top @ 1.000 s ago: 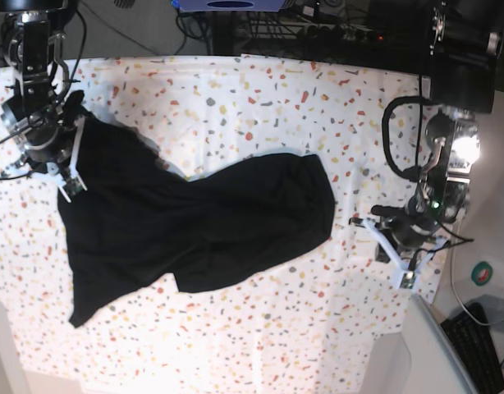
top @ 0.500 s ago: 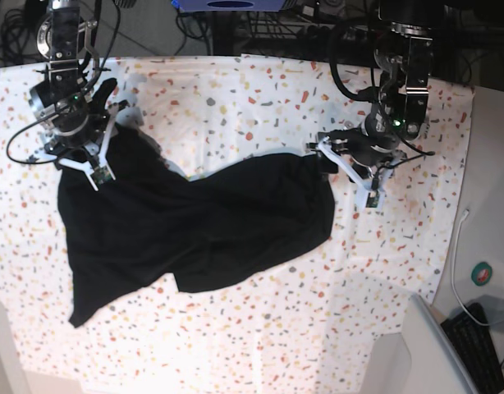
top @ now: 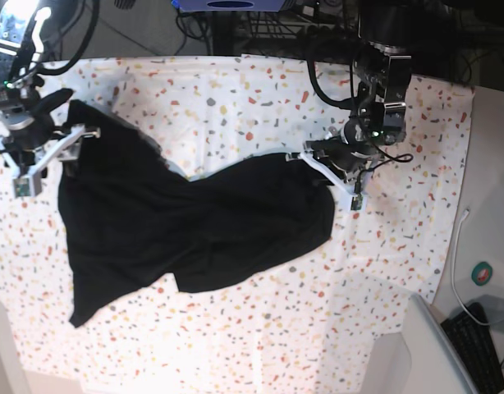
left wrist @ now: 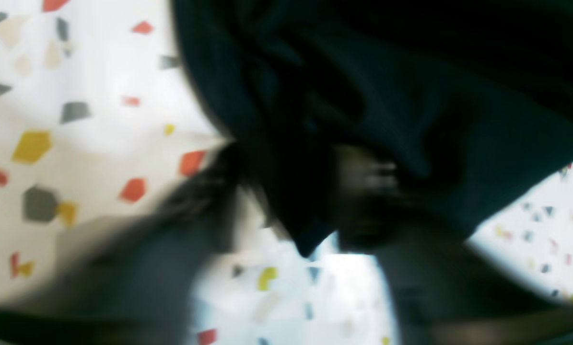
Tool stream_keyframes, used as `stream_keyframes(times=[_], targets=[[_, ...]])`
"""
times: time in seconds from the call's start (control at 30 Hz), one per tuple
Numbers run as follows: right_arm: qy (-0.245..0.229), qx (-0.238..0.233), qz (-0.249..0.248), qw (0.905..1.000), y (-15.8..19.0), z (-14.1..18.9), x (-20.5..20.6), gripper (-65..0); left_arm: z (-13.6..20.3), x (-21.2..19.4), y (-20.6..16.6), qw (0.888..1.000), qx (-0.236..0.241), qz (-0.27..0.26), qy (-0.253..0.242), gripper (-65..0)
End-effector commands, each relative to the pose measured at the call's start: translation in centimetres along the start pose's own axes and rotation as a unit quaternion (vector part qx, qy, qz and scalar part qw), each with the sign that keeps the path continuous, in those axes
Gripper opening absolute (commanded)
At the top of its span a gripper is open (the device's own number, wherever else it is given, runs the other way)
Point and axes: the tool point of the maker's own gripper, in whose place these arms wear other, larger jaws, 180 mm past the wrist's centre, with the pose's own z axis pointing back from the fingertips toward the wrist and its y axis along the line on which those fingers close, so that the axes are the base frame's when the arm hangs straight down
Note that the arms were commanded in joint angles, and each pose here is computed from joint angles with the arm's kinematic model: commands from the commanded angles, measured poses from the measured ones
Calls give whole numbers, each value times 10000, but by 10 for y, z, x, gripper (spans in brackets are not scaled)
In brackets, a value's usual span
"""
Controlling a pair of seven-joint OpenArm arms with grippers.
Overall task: Layout the t-shirt on the table in an organized manner, then fold the t-shirt properly
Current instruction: 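Grasp the shirt's two corners with both grippers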
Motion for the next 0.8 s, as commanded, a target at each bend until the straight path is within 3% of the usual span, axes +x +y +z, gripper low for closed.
stream_keyframes(times=[0.0, 0.03, 0.13, 0.2, 0.27, 0.43, 0.57, 0.7, 0.77], targets=[[-111, -30, -141, 9998, -8, -2, 5, -302, 2, -8, 9, 9997, 93, -50, 210, -573], [-64, -83, -294, 9995, -16, -6, 1, -300, 3, -7, 14, 9996, 130, -112, 219, -650], [259, -226, -655, 9973, -35, -12, -17, -297, 7, -6, 25, 9994, 227, -143, 214, -650], [428, 45, -807, 9958, -33, -12, -24, -297, 9, -6, 29, 9993, 260, -178, 207, -650], [505, 303, -794, 9951, -28, -13, -25, -297, 13, -1, 31, 9991, 270, -277, 151, -650], [747, 448, -765, 9933, -20, -17, -32, -297, 27, 8, 25, 9989, 224, -402, -77, -650], [876, 783, -533, 9916, 6, -23, -34, -297, 41, 13, 17, 9980, 182, -543, -250, -650], [1229, 1015, -608, 9853, 21, -31, -59, -305, 55, 10, 21, 9972, 205, -702, -131, -650], [1334, 1041, -650, 9834, 23, -31, -67, -342, 61, 8, 22, 9968, 217, -768, -110, -650]])
